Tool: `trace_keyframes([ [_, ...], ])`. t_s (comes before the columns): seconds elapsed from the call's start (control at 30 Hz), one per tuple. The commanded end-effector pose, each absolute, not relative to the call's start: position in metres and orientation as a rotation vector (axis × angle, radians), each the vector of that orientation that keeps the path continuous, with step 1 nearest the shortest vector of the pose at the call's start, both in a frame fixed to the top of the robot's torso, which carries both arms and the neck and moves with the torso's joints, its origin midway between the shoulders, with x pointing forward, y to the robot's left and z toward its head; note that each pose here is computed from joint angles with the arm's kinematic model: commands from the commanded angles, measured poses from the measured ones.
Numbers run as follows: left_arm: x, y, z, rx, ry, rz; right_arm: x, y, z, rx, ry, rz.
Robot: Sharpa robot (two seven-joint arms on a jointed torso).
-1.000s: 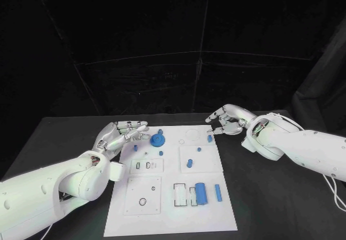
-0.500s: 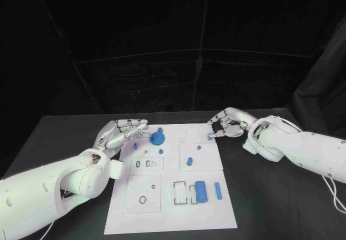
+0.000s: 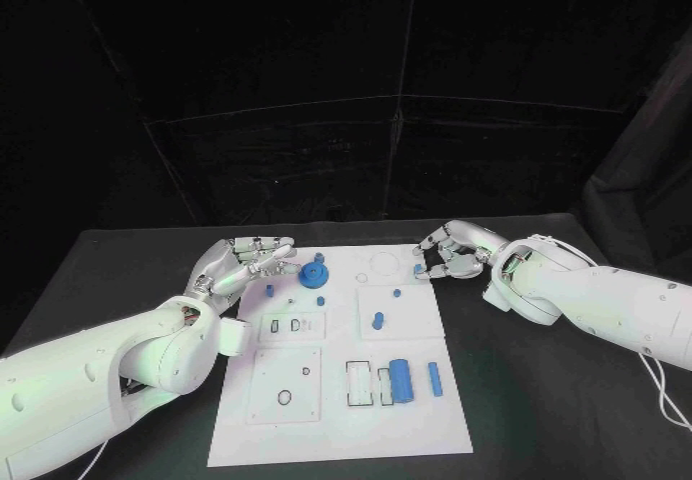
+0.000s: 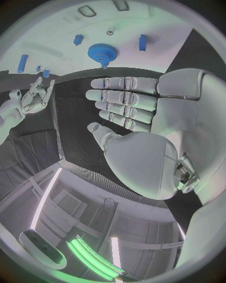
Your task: Assemble the parts on the task board
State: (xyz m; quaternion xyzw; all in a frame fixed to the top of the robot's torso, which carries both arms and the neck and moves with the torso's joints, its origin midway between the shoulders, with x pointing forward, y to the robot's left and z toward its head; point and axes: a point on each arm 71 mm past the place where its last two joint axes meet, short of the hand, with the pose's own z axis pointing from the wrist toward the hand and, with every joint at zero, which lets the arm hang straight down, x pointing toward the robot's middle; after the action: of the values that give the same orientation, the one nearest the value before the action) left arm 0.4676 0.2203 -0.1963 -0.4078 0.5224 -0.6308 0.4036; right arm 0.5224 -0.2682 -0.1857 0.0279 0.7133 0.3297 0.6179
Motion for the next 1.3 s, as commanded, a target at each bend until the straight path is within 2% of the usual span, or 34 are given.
trace_keyframes([
  [0.03, 0.467, 0.219, -0.195, -1.014, 1.315, -1.610, 0.523, -0.267, -0.190, 0.033, 1.653, 0.748],
  [0.97, 0.469, 0.222, -0.196, -1.017, 1.313, -1.600, 0.524, -0.264, -0.202, 0.024, 1.687, 0.739],
  [1.3, 0.469, 0.222, -0.196, -1.018, 1.314, -1.600, 0.526, -0.267, -0.199, 0.050, 1.632, 0.711],
])
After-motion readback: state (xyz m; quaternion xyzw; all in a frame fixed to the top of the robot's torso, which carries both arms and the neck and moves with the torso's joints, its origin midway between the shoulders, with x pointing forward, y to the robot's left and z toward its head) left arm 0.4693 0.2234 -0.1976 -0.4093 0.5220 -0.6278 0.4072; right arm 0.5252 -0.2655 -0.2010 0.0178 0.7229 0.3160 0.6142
